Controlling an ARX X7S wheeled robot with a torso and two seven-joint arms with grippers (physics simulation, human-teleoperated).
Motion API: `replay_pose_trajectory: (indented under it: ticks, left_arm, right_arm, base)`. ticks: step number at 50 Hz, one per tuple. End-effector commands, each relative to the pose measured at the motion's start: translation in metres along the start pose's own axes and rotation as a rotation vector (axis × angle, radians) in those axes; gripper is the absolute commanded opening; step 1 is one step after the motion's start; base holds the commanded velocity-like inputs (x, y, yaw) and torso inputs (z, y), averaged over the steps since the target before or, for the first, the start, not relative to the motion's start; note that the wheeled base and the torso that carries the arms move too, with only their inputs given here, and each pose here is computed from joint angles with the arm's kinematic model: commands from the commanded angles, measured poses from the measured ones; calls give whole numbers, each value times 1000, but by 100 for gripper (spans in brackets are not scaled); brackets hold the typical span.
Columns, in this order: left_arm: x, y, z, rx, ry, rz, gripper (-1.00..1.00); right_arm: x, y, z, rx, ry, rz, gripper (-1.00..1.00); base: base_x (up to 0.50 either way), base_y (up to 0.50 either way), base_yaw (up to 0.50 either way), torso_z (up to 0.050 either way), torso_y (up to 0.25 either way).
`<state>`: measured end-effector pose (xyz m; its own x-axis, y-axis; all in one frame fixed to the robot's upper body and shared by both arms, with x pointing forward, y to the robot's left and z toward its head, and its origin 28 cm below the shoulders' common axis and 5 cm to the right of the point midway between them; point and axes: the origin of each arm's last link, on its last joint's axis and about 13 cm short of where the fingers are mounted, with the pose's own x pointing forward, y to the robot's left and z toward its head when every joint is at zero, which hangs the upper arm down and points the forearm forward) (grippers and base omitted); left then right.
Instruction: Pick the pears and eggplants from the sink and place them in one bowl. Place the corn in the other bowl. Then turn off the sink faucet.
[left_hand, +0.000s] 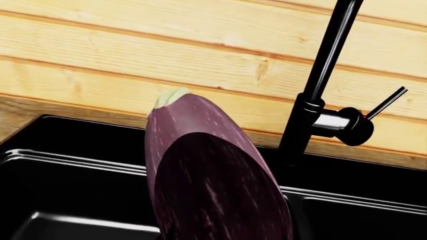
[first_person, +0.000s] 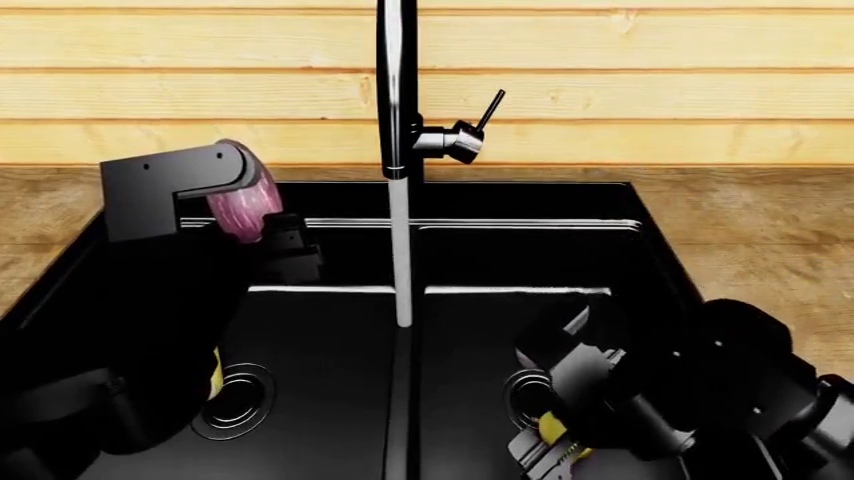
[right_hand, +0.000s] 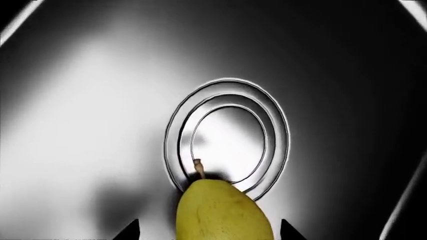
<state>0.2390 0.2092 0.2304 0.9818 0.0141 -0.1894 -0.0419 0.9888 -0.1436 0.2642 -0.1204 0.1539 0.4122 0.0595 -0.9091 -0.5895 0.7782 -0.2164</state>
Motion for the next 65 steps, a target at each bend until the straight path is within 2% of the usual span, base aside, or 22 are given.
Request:
replay_pose_trajectory:
  ticks: [1, 16, 17, 26, 29, 34, 37, 41, 42, 44, 50, 53, 57, 59, 62, 65]
  left_arm:
    - [0, 0, 0, -8, -1, 0, -100]
    - [1, -1, -1, -9, 4, -3, -100]
    - [1, -1, -2, -9, 5, -2, -100]
    - [2, 0, -4, -11, 10, 1, -100]
    - [2, -1, -4, -12, 11, 1, -100]
    - [1, -1, -1, -22, 0, -3, -100]
    - [1, -1, 3, -64, -15, -4, -100]
    - [5, 1, 5, -119, -38, 8, -100]
    - [6, 1, 5, -113, -40, -7, -100]
    - [10, 2, 4, -152, -39, -12, -100]
    - [10, 4, 4, -56, -95, -57, -100]
    - [10, 6, 4, -52, -113, -49, -100]
    - [6, 8, 3, -50, -161, -60, -100]
    - [1, 9, 3, -66, -190, -69, -100]
    - [-5, 13, -1, -43, -227, -40, -100]
    - [-20, 16, -4, -40, -306, -59, -100]
  right_arm:
    - [14, 2, -10, 8, 39, 13, 100]
    - [21, -3, -21, 36, 83, -10, 100]
    - [22, -4, -22, 35, 92, -23, -100]
    - [21, -4, -23, 27, 102, -49, -100]
    - [12, -7, -21, 21, 74, -65, -100]
    - [-39, -12, -7, 34, -143, -144, -100]
    - [-69, -11, -2, 48, -257, -199, -100]
    - [-96, -10, 3, 88, -416, -251, -100]
    - [-101, -10, 4, 96, -453, -260, -100]
    - [-107, -9, 6, 122, -538, -282, -100]
    - [-112, -3, 11, 185, -793, -370, -100]
    - [-113, 1, 13, 194, -837, -396, -100]
    - [-119, 7, 12, 254, -924, -434, -100]
    - [-124, 13, 9, 267, -975, -459, -100]
    - [-128, 20, 2, 288, -1051, -491, -100]
    - [-127, 27, -6, 313, -1121, -502, -100]
  base:
    - [0, 0, 0, 0, 0]
    - [0, 0, 0, 0, 0]
    - [0, 0, 0, 0, 0]
    - [0, 0, 0, 0, 0]
    - [0, 0, 0, 0, 0]
    - [0, 0, 0, 0, 0]
    - [0, 0, 0, 0, 0]
    - [0, 0, 0, 0, 0]
    - [0, 0, 0, 0, 0]
    - [0, 0, 0, 0, 0]
    - [0, 0, 0, 0, 0]
    - [-167, 0, 0, 0, 0]
    - [-500, 0, 0, 0, 0]
    - [-500, 0, 0, 0, 0]
    - [-500, 0, 0, 0, 0]
    - [-500, 0, 0, 0, 0]
